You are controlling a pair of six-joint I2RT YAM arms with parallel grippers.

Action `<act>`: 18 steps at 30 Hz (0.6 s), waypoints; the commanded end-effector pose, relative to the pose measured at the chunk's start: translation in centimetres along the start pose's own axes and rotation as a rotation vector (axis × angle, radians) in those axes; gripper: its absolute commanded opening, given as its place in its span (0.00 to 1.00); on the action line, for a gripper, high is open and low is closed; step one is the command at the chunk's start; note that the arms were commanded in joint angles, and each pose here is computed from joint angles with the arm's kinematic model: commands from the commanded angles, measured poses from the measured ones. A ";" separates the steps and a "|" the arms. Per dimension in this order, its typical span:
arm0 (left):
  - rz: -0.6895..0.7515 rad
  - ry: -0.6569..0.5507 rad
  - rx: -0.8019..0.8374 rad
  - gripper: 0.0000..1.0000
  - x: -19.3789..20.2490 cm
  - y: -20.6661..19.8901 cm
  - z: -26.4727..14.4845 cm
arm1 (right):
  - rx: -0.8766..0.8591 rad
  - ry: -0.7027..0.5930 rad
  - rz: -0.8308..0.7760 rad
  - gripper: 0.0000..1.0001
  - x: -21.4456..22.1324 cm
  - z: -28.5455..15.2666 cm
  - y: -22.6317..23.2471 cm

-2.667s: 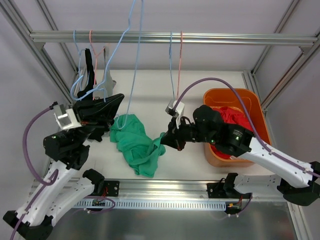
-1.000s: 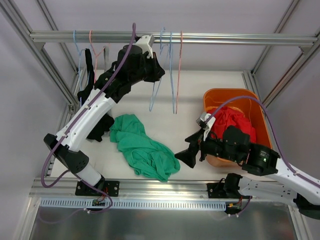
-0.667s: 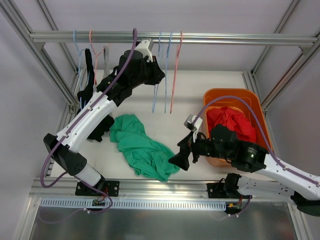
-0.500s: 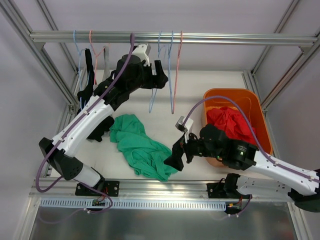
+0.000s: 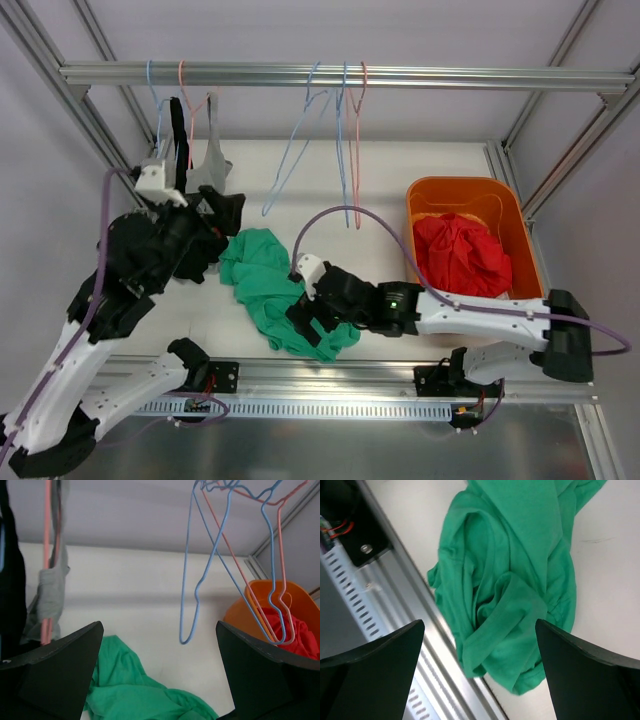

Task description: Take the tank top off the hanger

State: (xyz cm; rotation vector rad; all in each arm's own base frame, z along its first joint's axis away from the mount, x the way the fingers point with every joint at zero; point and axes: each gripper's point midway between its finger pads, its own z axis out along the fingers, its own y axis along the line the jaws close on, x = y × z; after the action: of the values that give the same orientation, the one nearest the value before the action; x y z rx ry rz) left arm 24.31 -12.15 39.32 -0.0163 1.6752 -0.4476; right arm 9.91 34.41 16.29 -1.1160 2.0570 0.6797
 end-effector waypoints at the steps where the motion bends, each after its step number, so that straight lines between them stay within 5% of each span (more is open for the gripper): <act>1: 0.070 -0.004 -0.055 0.99 2.0 2.8 -2.1 | 0.100 -0.120 -0.003 0.99 -4.8 2.4 -0.6; 9: 0.103 -0.049 -0.082 0.99 4.3 6.6 -7.3 | 0.181 -0.005 -0.024 1.00 -5.1 11.3 -1.8; 18: 0.128 -0.001 -0.097 0.99 7.4 7.5 -6.8 | 0.179 0.144 -0.005 1.00 -1.4 19.4 -5.4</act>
State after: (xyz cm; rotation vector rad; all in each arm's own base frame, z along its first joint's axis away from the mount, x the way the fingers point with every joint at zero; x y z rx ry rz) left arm 17.99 -5.52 31.38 0.0090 1.6641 -0.3168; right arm 20.15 45.53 5.61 -1.1073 2.1601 0.3820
